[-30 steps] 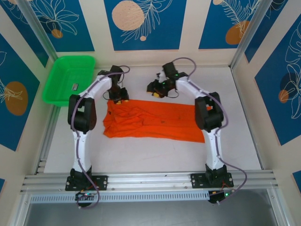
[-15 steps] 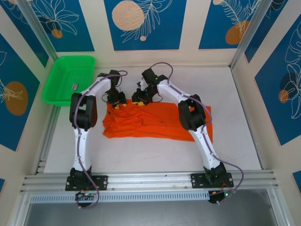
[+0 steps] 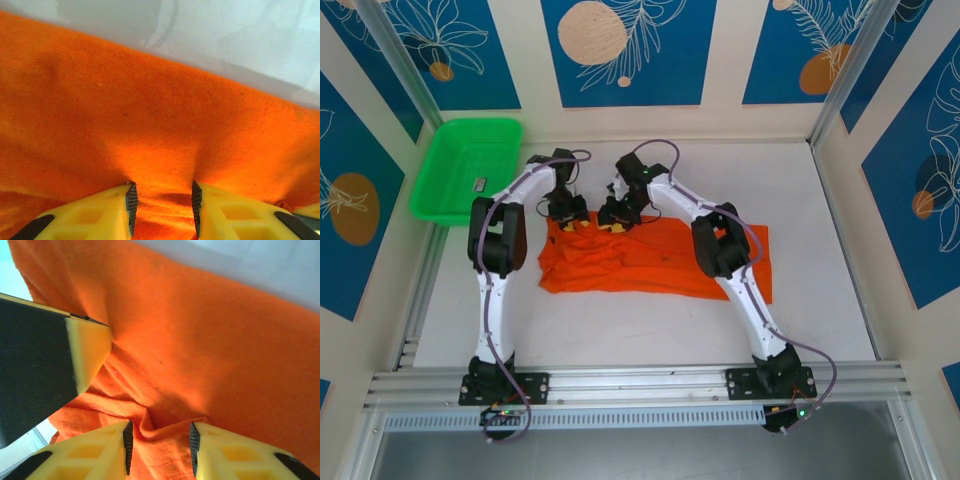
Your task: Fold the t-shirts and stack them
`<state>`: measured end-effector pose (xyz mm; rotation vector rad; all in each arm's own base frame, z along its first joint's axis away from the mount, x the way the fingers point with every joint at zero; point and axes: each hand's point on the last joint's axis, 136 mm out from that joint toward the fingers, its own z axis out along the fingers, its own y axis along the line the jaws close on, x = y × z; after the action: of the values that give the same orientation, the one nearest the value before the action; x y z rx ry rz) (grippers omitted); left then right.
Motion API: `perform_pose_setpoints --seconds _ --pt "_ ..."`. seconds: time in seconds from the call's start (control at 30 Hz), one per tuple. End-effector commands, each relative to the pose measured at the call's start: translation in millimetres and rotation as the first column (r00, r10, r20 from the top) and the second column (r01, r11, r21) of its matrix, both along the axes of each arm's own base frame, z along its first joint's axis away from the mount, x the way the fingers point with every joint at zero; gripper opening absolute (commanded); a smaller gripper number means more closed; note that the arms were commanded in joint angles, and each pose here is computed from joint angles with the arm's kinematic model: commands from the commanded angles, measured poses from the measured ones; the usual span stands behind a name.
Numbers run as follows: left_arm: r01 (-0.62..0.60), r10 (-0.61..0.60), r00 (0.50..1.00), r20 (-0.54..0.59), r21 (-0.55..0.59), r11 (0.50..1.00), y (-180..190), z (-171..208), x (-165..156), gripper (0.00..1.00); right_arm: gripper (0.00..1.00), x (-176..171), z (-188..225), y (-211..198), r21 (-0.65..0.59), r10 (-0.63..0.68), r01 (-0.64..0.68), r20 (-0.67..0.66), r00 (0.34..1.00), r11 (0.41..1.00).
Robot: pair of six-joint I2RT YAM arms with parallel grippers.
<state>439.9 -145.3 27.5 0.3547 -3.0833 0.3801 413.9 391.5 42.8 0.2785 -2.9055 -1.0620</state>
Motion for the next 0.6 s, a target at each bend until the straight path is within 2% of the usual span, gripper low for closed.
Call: perform_pose_setpoints --seconds 0.0,0.27,0.57 --pt "0.009 -0.008 0.997 -0.077 0.014 1.0 6 -18 -14 0.36 0.34 -12 8 10 0.025 0.049 -0.049 -0.014 0.999 0.998" --pt "0.011 -0.009 0.997 -0.076 0.017 1.0 6 -18 -13 0.36 0.15 -14 16 11 0.037 0.055 -0.054 -0.013 0.998 0.998" --pt "0.019 -0.016 0.997 -0.07 0.042 0.999 11 -20 -12 0.35 0.06 -23 37 4 0.037 0.068 -0.069 0.017 0.998 0.997"
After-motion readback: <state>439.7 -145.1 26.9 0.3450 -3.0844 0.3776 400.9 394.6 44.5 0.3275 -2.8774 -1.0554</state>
